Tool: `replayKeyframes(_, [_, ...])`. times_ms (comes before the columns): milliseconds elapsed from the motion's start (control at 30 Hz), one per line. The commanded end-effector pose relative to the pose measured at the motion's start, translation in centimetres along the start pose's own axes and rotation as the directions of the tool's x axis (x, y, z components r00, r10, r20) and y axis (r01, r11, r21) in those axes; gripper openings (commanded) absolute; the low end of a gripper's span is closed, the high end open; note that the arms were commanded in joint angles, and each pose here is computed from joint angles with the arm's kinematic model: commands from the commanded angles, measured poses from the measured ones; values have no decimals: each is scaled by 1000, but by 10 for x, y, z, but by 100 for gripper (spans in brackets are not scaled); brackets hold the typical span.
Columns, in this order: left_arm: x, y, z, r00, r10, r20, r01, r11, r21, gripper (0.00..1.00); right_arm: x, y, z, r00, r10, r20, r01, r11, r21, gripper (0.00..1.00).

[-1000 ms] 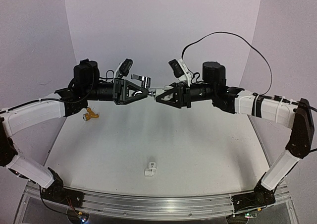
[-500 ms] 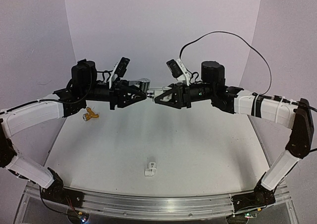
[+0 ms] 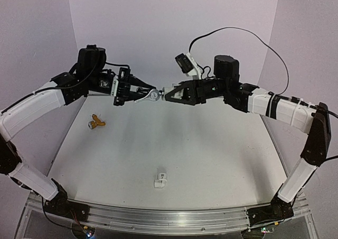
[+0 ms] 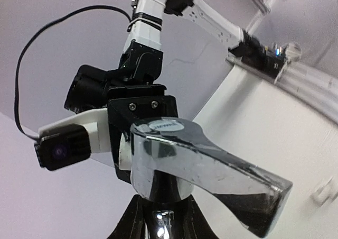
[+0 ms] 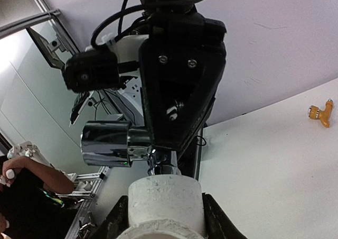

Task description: Install the water faucets

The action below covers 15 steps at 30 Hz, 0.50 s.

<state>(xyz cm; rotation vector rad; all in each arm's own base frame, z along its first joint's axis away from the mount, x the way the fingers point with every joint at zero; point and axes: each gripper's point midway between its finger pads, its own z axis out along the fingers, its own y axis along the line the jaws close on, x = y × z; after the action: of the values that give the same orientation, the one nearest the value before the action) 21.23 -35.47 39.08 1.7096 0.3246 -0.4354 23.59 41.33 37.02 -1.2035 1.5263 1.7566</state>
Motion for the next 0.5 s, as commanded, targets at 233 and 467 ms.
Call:
replayKeyframes(233, [60,-64,-22,732,671,-116,-571,697,433,0,-35,-12,13,999,7,40,-7,1000,-10,0])
replayKeyframes(467, [32,-61,-24,828,548,-117,-485,805,342,0,-35,-7,9,998,12,54,-13,1000,11,53])
